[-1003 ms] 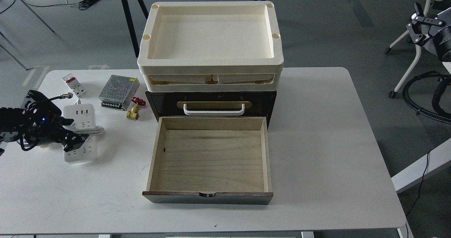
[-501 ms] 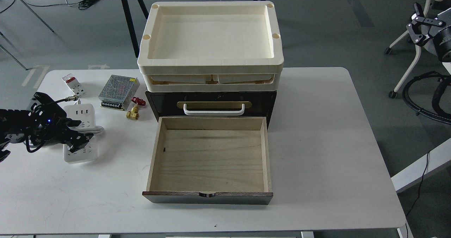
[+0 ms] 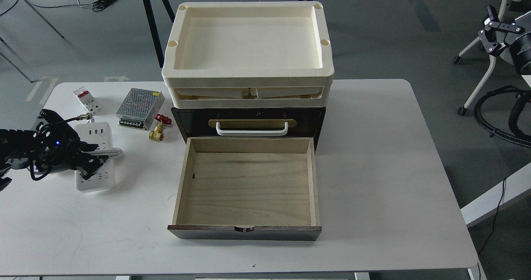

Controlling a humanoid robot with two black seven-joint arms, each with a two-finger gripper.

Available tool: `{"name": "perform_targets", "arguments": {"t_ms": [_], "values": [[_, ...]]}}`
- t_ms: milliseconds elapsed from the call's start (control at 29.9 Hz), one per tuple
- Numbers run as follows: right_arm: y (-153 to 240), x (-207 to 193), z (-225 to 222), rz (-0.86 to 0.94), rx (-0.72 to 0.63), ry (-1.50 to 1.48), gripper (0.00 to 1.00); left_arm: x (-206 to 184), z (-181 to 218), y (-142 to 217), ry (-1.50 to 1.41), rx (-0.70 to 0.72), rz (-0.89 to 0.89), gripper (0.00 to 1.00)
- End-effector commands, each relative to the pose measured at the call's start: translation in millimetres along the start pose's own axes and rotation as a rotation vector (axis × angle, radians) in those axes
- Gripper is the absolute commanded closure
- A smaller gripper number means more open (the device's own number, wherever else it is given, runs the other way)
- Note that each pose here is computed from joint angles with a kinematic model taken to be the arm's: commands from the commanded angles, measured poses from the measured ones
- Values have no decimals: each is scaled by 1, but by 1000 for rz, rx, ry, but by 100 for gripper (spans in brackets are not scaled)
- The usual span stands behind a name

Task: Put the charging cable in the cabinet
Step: 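Close the left gripper on the power strip and its cable, then lift the power strip with the left gripper off the table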

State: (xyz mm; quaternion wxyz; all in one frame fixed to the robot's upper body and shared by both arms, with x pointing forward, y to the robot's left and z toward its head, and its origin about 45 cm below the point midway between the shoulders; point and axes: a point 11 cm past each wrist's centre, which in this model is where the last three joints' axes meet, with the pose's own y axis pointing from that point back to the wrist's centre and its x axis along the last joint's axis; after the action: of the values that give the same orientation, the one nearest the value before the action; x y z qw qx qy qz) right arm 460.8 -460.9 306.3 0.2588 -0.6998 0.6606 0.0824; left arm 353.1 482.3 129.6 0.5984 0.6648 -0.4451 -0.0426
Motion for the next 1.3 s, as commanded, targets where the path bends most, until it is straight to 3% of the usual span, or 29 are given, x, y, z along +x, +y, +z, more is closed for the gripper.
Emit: {"name": "perform_targets", "arguments": {"t_ms": [0,568,902,1270], "values": [[0,0,0,0,0,0,1,2,0,0,-10,1,21,73],[0,0,0,0,1,-3,1,8,-19,1,-58,75,68,98],[0,0,1,0,1,-3,1,21,-33,10,-50,109,100,100],[-3,-3,-4,-6,13,-8,1,40,-81,62,-32,210,162,100]]}}
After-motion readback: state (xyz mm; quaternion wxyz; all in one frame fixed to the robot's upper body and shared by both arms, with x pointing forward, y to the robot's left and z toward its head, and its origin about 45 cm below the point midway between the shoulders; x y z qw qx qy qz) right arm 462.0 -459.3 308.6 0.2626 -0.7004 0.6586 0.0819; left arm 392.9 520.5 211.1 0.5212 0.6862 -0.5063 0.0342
